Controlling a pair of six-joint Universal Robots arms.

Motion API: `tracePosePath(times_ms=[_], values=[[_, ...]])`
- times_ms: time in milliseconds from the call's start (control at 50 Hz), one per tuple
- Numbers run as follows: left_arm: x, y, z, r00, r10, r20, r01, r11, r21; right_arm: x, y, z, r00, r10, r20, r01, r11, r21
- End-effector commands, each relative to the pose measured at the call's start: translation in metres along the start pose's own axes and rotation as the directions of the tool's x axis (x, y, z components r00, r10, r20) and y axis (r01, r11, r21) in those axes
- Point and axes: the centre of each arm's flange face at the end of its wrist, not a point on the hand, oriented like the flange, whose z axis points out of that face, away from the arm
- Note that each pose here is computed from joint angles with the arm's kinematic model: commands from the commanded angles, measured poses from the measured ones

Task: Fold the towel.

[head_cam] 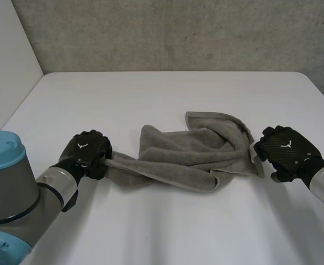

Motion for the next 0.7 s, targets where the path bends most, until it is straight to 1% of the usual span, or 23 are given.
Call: tracePosePath(times_ms=[20, 140, 200, 300, 400, 580, 700], values=[[0.001, 0.000, 0.000, 1.000, 0.002, -0.004, -0.002, 1.000, 0.000, -0.004, 0.002, -0.001, 0.999, 0.028, 0.016, -0.028, 1.000, 0.002], [0.003, 0.000, -0.001, 1.000, 0.003, -0.008, -0.003, 1.000, 0.000, -0.007, 0.008, 0.003, 0.999, 0.041, 0.025, -0.041, 0.999, -0.016], [0.003, 0.001, -0.001, 1.000, 0.004, -0.010, -0.004, 1.000, -0.002, -0.015, 0.014, 0.011, 0.995, 0.081, 0.054, -0.080, 0.997, -0.024], [0.003, 0.000, -0.001, 1.000, 0.004, -0.010, -0.004, 1.000, 0.000, -0.022, 0.015, 0.018, 0.991, 0.107, 0.076, -0.105, 0.994, -0.023], [0.003, 0.000, -0.001, 1.000, 0.002, -0.009, -0.002, 1.000, 0.000, -0.026, 0.017, 0.024, 0.990, 0.106, 0.092, -0.105, 0.994, -0.026], [0.002, 0.000, -0.001, 1.000, 0.003, -0.007, -0.003, 1.000, 0.000, -0.026, 0.019, 0.040, 0.997, 0.070, 0.042, -0.069, 0.997, -0.027], [0.003, 0.000, -0.001, 1.000, 0.003, -0.008, -0.003, 1.000, 0.000, -0.025, 0.024, 0.050, 0.997, 0.069, 0.041, -0.068, 0.997, -0.035]])
